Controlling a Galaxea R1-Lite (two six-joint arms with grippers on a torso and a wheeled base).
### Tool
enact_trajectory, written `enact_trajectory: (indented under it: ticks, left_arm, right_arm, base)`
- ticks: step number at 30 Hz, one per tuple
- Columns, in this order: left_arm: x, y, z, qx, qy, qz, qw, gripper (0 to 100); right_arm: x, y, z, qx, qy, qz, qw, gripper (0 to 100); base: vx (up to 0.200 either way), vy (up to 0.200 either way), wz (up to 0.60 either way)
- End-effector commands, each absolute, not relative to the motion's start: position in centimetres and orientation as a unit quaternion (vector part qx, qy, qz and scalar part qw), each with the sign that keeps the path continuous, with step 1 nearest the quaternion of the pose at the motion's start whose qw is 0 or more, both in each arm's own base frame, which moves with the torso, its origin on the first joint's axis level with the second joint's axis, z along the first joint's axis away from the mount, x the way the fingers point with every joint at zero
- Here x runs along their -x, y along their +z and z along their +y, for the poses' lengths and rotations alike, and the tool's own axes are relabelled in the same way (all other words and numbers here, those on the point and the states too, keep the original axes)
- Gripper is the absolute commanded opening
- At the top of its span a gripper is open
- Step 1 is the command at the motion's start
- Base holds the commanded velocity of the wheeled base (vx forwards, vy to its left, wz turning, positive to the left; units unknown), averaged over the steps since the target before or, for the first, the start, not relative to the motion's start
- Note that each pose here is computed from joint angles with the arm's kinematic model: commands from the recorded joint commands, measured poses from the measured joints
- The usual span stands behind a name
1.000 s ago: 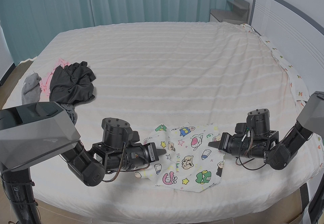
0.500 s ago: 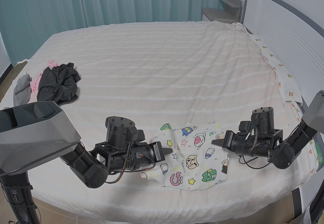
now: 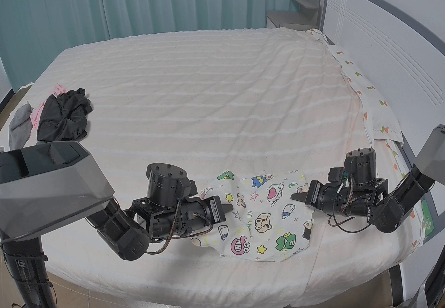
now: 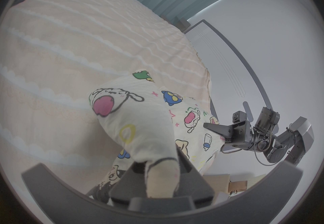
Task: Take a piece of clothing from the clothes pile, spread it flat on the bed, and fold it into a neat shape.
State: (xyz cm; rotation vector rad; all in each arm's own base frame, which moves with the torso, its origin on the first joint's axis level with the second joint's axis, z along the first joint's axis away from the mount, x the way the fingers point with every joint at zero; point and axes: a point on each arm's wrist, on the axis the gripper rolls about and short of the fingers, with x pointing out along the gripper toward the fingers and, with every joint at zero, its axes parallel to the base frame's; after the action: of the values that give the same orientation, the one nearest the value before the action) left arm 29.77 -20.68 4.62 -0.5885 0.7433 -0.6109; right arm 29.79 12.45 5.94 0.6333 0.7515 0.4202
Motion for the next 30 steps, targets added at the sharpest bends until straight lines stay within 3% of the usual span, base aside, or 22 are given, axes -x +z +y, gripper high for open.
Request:
enact_trajectory:
  ticks: [1, 20, 21, 23, 24, 30]
  left_arm:
    - [-29.7, 3.9, -20.6, 0.276, -0.283, 0.363, 0.844, 0]
    - [-29.6, 2.7, -19.9, 0.27, -0.257, 0.372, 0.85, 0]
    - [-29.6, 2.6, -19.8, 0.27, -0.254, 0.371, 0.851, 100]
    - [-29.6, 2.6, -19.8, 0.27, -0.252, 0.372, 0.852, 100]
    - [-29.6, 2.6, -19.8, 0.27, -0.251, 0.371, 0.852, 100]
    - [-29.5, 2.6, -19.1, 0.27, -0.244, 0.372, 0.854, 100]
  right_arm:
    - [-29.8, 5.4, 12.5, -0.3, 0.198, 0.365, 0.859, 0]
    - [-29.8, 3.5, 12.6, -0.291, 0.187, 0.39, 0.853, 0]
    - [-29.8, 3.4, 12.7, -0.29, 0.188, 0.391, 0.853, 0]
    - [-29.8, 3.2, 12.7, -0.288, 0.186, 0.392, 0.853, 0]
    - [-29.8, 3.2, 12.7, -0.289, 0.185, 0.393, 0.853, 100]
    - [-29.7, 3.4, 11.8, -0.293, 0.173, 0.39, 0.856, 100]
  base:
    - [0.0, 0.0, 0.0]
    - [0.0, 0.0, 0.0]
    - [0.0, 0.0, 0.0]
    - [0.0, 0.0, 0.0]
    - [0.0, 0.0, 0.0]
    - [0.0, 0.0, 0.0]
